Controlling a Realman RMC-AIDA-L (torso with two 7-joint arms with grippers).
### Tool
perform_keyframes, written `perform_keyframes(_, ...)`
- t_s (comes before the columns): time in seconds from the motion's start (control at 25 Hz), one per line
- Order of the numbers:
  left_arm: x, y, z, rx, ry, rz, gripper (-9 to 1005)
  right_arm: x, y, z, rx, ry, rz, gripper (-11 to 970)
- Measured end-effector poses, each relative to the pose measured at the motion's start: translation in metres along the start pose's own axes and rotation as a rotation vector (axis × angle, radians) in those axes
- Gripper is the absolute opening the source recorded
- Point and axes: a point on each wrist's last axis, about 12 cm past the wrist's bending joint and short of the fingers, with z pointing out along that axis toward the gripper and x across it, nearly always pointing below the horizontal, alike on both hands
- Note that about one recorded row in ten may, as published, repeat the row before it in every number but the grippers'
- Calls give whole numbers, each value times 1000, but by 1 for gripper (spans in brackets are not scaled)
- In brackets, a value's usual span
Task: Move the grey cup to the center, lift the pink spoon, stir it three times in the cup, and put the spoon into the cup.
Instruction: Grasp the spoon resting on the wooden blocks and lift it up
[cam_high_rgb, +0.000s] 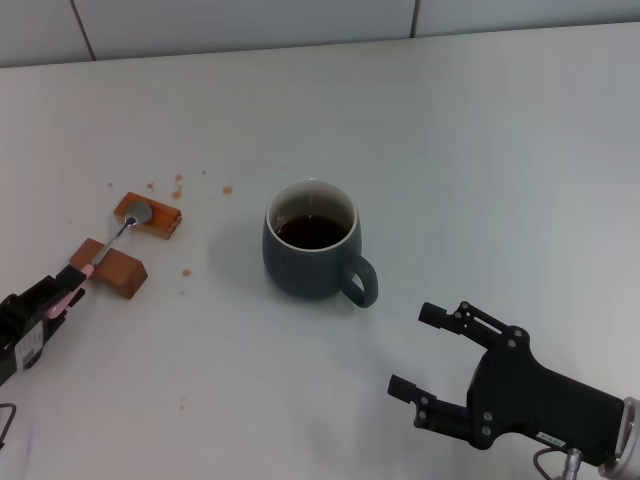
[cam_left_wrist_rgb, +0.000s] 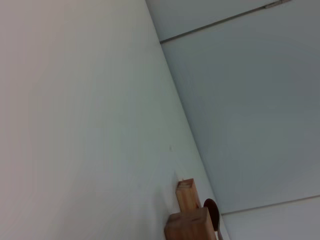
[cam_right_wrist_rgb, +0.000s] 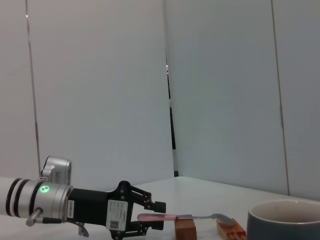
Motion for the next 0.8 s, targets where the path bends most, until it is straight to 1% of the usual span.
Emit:
perform_keyframes(0.28, 1, -1, 6, -4, 16, 1, 274, 0, 0, 0, 1, 2, 0, 826)
perform_keyframes(0.48, 1, -1, 6, -2, 18, 2, 209, 1, 0, 0, 4, 7, 1, 826)
perform_keyframes(0.56, 4, -2, 8, 3, 22, -9, 153, 1, 0, 0, 5, 9, 1, 826)
perform_keyframes(0.8, 5, 0, 5, 0, 8, -39, 164, 1, 0, 0, 5, 9, 2, 826)
